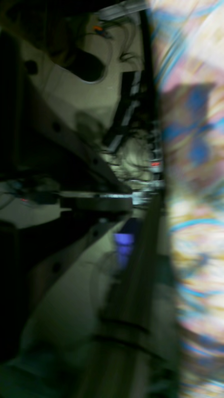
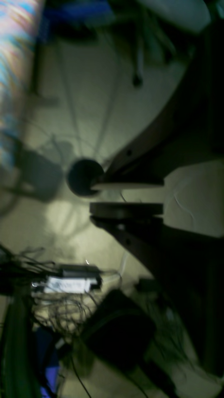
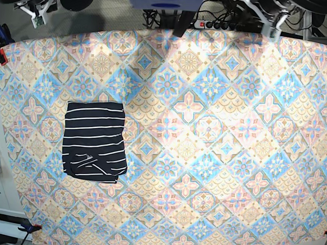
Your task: Fold the T-shirt properly
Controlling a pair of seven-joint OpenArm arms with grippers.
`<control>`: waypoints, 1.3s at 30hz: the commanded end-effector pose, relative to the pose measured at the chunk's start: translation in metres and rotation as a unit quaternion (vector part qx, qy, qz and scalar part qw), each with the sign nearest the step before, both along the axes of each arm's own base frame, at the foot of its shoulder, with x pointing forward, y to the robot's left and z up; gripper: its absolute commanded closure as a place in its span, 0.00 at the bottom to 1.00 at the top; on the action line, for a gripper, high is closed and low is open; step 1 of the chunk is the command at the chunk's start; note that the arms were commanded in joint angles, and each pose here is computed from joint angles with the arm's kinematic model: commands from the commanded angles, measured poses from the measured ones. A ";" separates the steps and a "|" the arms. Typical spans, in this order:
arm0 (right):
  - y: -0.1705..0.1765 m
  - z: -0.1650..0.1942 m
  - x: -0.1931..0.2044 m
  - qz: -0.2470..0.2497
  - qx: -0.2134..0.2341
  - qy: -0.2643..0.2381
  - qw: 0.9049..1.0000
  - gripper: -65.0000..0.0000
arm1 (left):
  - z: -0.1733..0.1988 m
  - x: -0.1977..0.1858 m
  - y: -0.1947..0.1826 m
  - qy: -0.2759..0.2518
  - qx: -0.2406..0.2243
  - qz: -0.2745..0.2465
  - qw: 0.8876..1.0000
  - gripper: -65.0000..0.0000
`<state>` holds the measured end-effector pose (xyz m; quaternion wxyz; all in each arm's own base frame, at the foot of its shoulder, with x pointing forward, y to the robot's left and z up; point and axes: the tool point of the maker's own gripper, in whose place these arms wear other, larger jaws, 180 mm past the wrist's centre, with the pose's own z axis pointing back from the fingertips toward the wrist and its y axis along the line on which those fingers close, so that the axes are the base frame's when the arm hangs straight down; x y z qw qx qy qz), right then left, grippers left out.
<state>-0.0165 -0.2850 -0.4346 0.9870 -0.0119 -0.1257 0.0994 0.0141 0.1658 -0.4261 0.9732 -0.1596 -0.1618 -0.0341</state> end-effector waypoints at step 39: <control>0.134 -0.189 -0.043 -0.294 0.242 0.020 0.924 0.89 | -0.215 -0.081 0.019 0.130 0.165 -0.127 0.969 0.98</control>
